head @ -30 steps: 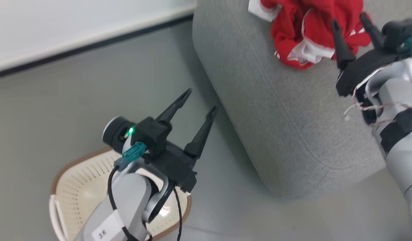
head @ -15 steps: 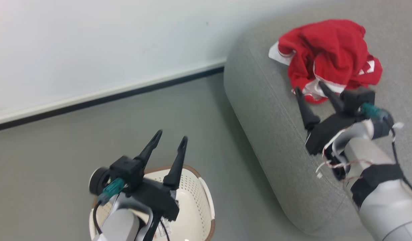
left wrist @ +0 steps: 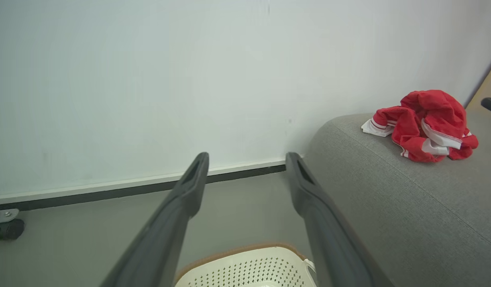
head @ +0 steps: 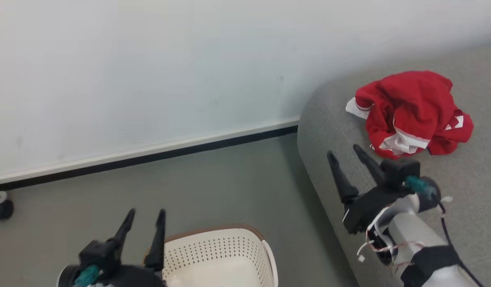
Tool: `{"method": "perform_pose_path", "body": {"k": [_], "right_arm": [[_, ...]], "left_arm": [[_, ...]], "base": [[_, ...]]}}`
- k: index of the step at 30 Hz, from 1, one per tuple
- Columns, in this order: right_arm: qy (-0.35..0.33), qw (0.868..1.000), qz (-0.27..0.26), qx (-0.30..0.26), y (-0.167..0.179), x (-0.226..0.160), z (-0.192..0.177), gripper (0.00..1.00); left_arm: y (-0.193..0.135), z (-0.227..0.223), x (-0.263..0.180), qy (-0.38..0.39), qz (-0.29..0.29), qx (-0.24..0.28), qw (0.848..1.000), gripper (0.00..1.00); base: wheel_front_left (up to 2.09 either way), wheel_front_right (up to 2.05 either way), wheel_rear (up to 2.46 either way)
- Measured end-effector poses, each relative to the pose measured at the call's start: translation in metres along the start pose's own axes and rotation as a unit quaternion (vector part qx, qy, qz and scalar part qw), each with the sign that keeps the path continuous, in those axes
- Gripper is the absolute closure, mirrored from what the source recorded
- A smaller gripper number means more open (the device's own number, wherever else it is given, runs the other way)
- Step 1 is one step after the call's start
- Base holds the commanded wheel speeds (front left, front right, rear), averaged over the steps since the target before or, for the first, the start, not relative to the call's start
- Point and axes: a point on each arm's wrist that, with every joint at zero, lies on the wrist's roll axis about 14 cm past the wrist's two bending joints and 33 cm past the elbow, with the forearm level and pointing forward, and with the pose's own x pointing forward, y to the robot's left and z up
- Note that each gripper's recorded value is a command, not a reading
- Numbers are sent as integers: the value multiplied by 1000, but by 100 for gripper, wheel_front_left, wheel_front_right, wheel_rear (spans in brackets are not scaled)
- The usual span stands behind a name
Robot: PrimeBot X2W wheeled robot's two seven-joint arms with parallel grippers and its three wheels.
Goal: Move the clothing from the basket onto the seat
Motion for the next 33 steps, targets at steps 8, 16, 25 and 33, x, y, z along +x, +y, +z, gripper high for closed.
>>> {"method": "perform_pose_path", "body": {"k": [8,16,25,33], "right_arm": [[-13,1000,7,15,21,-18,-5,0],[-18,1000,-4,16,27,-38,-14,0],[-37,999,-11,19,33,-52,-9,0],[-45,998,-14,28,36,-59,-7,0]], "left_arm": [[44,3,-34,-9,74,-6,997,0],[68,3,-57,-13,116,-7,993,0],[85,7,-78,-21,148,-8,989,0],[93,6,-89,-22,170,-13,985,0]], "base": [[0,0,0],[0,0,0],[0,0,0],[0,0,0]]}}
